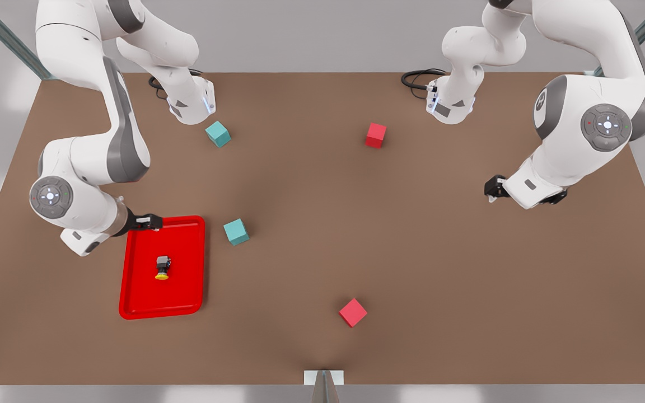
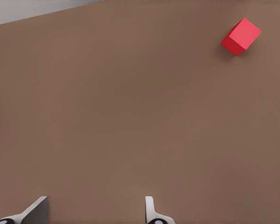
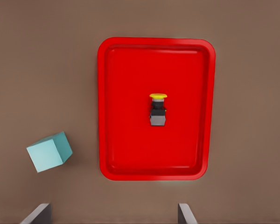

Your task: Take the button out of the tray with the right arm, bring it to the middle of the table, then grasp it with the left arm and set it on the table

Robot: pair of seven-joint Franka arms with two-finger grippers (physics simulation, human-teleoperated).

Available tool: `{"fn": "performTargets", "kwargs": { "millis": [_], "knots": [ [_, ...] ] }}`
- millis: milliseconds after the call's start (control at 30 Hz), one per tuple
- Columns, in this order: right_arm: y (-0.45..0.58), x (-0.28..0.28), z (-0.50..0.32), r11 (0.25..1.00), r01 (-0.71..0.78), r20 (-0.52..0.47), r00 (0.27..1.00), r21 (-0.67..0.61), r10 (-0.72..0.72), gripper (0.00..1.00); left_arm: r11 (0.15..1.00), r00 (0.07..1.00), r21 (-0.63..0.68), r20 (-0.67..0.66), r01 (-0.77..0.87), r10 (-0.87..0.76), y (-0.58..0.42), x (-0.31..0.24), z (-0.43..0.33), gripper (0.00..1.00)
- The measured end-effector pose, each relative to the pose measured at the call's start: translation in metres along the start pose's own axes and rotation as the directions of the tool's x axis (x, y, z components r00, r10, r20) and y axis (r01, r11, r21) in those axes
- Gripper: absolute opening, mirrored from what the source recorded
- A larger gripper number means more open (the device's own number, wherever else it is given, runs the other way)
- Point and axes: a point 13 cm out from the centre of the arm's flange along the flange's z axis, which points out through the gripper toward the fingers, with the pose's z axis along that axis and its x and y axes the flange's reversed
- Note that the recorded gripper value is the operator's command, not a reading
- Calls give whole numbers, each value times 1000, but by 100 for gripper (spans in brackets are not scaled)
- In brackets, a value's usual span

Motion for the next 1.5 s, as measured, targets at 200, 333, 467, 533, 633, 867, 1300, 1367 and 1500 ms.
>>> {"fn": "performTargets", "kwargs": {
  "millis": [200,333,467,533,633,867,1300,1367,1500],
  "knots": [
    [1,4,8,998,-22,-40,999,-59,19,100,1000,1000,0,5,4,-4,-1,-1,0,100],
    [9,1,42,996,-16,-98,995,-91,7,100,1000,1000,0,5,8,-8,0,-2,1,100],
    [18,0,124,994,-11,-191,982,-109,-10,100,1000,1000,0,4,9,-9,0,-3,2,100],
    [7,17,182,993,-33,-237,972,-110,6,100,1000,1000,0,3,10,-10,0,-3,3,100],
    [-10,22,233,990,-69,-228,973,-122,39,100,1000,1000,0,3,11,-11,0,-3,3,100],
    [-30,-41,239,983,-104,-89,992,-154,91,100,1000,1000,0,1,12,-12,0,-3,4,100],
    [-31,-67,279,990,-54,31,998,-131,58,100,1000,1000,1,-14,10,-10,-2,-8,15,100],
    [-30,-72,278,990,-45,60,997,-132,54,100,1000,1000,1,-13,10,-10,-1,-8,15,100],
    [-34,-81,275,992,-27,103,994,-123,39,100,1000,1000,2,-13,10,-10,-2,-9,16,100]
  ]
}}
